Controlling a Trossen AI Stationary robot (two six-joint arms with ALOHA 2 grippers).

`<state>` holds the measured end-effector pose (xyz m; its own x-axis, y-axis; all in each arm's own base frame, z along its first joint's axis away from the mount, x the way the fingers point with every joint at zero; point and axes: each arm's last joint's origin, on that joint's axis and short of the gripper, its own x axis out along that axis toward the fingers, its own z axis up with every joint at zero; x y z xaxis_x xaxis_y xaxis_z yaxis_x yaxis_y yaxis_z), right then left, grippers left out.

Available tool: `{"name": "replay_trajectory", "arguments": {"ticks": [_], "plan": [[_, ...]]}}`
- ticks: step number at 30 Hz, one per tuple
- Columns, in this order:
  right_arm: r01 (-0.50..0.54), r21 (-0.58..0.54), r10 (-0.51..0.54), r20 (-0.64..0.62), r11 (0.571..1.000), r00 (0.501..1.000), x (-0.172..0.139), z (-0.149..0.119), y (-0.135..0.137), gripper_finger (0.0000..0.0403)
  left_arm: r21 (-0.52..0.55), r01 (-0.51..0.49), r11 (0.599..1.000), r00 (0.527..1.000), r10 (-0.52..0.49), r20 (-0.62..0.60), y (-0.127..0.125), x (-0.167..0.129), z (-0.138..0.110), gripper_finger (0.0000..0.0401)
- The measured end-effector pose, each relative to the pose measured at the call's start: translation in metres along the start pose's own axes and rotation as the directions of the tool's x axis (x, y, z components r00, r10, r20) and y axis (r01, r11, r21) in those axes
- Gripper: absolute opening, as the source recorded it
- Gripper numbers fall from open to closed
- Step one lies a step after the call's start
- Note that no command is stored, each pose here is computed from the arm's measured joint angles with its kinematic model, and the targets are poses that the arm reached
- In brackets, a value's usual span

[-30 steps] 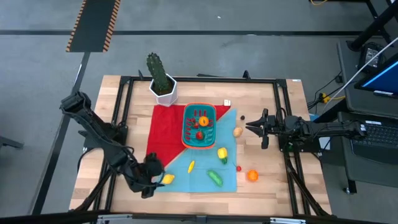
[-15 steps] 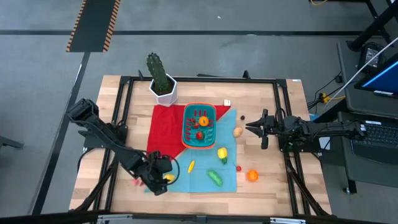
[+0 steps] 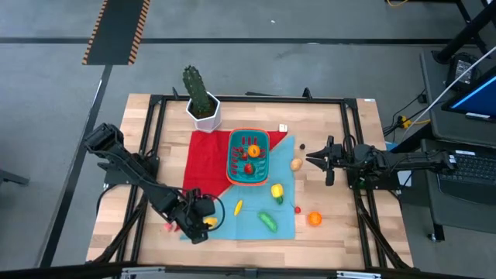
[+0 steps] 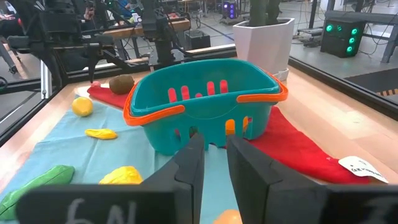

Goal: Pick and placing Produce into tupperware
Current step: Put the lemon into the basket

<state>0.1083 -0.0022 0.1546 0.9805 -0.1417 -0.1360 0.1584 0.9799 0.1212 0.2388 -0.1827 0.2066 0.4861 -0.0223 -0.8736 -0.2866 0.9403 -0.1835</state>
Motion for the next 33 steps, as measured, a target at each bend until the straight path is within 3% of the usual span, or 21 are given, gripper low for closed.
{"name": "replay_trajectory", "arguments": {"ticks": [12, 22, 28, 33], "plan": [[0.000, 0.004, 0.000, 0.000, 1.000, 1.000, 0.000, 0.000, 0.000, 0.0073, 0.002, -0.042, 0.999, 0.999, 0.042, 0.000, 0.005, 0.001, 0.001, 0.0271], [0.000, 0.008, 0.000, 0.000, 1.000, 1.000, 0.000, 0.000, 0.000, 0.0073, -0.013, -0.059, 0.998, 0.998, 0.059, -0.018, 0.006, 0.000, -0.002, 0.0322], [0.000, 0.008, 0.000, 0.000, 1.000, 1.000, 0.000, 0.000, 0.000, 0.0073, 0.008, -0.046, 0.999, 0.999, 0.046, -0.025, 0.002, -0.002, -0.008, 0.0327], [0.000, 0.008, 0.000, 0.000, 1.000, 1.000, 0.000, 0.000, 0.000, 0.0073, -0.103, -0.039, 0.994, 0.999, 0.037, -0.024, 0.000, -0.003, -0.009, 0.0323]]}}
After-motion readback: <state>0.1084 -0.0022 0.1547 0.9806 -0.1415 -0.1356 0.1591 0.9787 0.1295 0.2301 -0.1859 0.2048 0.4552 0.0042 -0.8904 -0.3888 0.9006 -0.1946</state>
